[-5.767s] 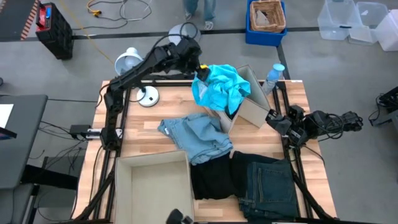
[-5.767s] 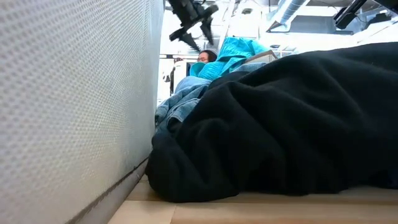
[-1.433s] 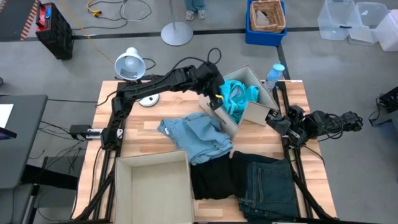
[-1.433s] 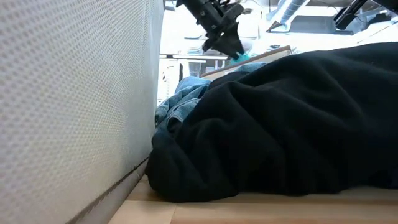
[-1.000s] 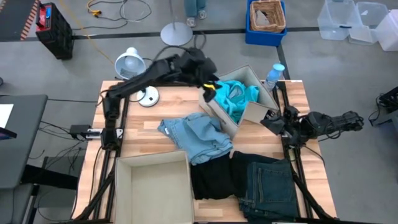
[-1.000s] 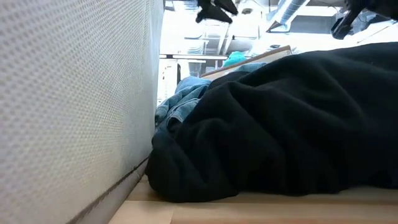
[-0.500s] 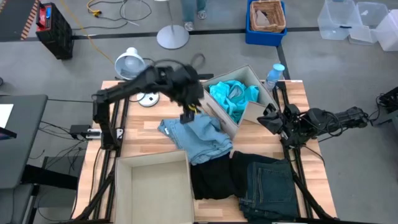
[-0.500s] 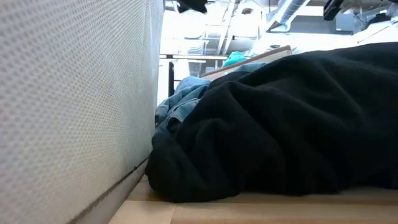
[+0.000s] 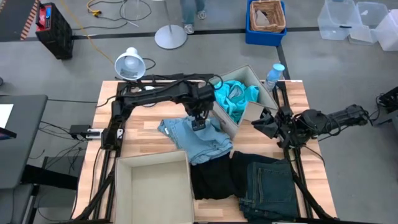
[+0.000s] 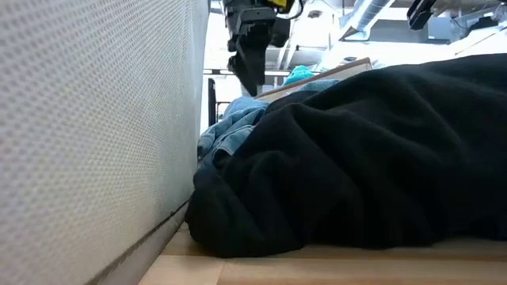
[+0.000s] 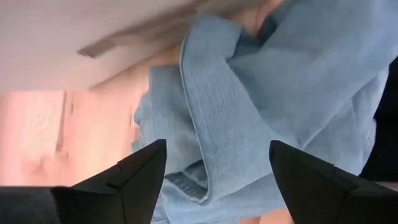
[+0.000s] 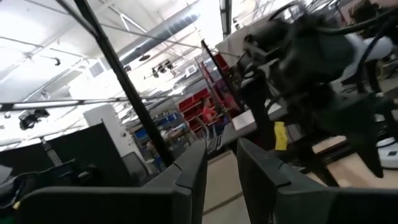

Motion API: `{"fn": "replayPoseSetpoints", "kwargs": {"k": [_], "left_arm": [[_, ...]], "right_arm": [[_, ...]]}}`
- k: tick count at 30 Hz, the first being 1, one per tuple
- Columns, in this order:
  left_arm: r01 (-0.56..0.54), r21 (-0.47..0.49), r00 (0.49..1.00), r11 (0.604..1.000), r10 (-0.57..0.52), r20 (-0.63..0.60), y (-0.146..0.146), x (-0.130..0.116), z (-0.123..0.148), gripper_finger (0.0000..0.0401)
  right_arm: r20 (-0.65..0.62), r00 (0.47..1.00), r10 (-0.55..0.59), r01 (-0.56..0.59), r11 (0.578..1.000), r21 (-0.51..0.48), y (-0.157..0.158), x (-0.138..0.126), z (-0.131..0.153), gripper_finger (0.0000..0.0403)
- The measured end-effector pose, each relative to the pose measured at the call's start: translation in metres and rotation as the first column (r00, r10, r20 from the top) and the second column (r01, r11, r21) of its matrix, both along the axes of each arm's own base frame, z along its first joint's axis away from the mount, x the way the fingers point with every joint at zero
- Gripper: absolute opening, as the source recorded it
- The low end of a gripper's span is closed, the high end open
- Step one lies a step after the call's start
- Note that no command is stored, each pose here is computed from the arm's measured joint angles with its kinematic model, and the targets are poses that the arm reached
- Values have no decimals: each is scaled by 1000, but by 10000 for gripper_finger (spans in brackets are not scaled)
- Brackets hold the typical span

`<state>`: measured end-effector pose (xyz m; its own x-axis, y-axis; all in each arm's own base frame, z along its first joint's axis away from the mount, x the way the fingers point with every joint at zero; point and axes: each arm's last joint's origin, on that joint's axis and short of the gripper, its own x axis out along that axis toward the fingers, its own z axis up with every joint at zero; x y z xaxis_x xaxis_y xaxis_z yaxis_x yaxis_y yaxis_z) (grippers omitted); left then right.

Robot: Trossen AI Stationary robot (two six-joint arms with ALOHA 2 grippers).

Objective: Sort clothes
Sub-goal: Put the light blue pants into the top laundry organizer

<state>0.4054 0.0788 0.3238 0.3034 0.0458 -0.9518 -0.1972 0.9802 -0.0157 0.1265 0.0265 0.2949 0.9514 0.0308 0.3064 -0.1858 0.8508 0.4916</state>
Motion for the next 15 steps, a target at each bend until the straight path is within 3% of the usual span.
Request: {"fn": "replayPoseSetpoints", "kwargs": {"k": [5, 15], "left_arm": [[29, 8, 999, 1000, -29, 18, 8, 2, -4, 281], [-42, -54, 997, 998, 39, -62, 20, 0, -47, 283]], "right_arm": [[-17, 1000, 19, -19, 1000, 4, 3, 3, -2, 109], [-19, 1000, 23, -23, 1000, 20, 3, 3, -2, 109]]}}
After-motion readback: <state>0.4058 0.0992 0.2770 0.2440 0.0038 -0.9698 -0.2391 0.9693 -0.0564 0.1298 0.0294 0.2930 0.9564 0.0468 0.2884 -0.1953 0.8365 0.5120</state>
